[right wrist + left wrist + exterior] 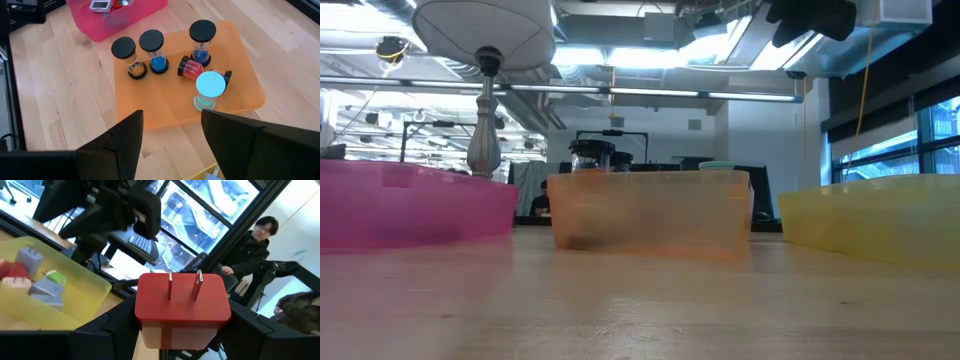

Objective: Pick & Place Office items
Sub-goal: Put the red charger adapter into the yellow bin

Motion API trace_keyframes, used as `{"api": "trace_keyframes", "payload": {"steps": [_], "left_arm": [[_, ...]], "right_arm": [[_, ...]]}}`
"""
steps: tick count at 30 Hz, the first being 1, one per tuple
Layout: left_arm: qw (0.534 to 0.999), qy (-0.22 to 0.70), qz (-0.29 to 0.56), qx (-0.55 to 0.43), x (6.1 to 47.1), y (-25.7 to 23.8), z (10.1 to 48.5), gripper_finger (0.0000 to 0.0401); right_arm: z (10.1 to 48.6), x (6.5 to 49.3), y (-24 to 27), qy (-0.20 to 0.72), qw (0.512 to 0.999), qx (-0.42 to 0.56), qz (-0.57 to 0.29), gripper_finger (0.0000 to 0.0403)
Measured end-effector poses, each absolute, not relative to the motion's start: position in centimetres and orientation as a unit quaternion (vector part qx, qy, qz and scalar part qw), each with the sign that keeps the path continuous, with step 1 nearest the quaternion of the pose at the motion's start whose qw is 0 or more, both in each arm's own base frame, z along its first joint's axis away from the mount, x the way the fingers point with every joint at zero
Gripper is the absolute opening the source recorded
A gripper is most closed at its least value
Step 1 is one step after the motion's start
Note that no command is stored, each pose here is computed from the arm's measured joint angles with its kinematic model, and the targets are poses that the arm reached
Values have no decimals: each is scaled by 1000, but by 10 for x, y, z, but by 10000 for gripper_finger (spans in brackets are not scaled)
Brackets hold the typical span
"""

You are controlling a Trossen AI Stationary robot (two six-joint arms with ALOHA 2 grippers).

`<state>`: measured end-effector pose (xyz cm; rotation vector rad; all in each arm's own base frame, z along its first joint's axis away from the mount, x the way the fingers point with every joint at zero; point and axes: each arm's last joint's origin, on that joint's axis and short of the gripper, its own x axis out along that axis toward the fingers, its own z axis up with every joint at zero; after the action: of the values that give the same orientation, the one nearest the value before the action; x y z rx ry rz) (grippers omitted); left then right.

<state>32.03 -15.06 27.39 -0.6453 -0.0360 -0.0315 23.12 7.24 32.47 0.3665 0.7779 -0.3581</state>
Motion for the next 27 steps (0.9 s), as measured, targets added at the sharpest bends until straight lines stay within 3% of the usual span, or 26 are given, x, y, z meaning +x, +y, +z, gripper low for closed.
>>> {"api": "trace_keyframes", "payload": {"steps": [6, 10, 16, 24, 27], "left_arm": [[952, -29, 0, -306, 326, -138, 275, 223], [941, -52, 52, -329, 329, -126, 276, 223], [882, -139, 192, -407, 330, -106, 281, 223], [805, -233, 272, -473, 332, -82, 288, 223], [781, -251, 276, -502, 333, -74, 288, 223]], "right_arm": [[325, 231, 72, 375, 894, 177, -173, 204], [327, 234, 73, 359, 894, 201, -175, 204], [336, 243, 77, 288, 892, 300, -176, 204], [345, 249, 78, 241, 914, 288, -155, 204], [348, 253, 76, 217, 940, 210, -160, 204]]}}
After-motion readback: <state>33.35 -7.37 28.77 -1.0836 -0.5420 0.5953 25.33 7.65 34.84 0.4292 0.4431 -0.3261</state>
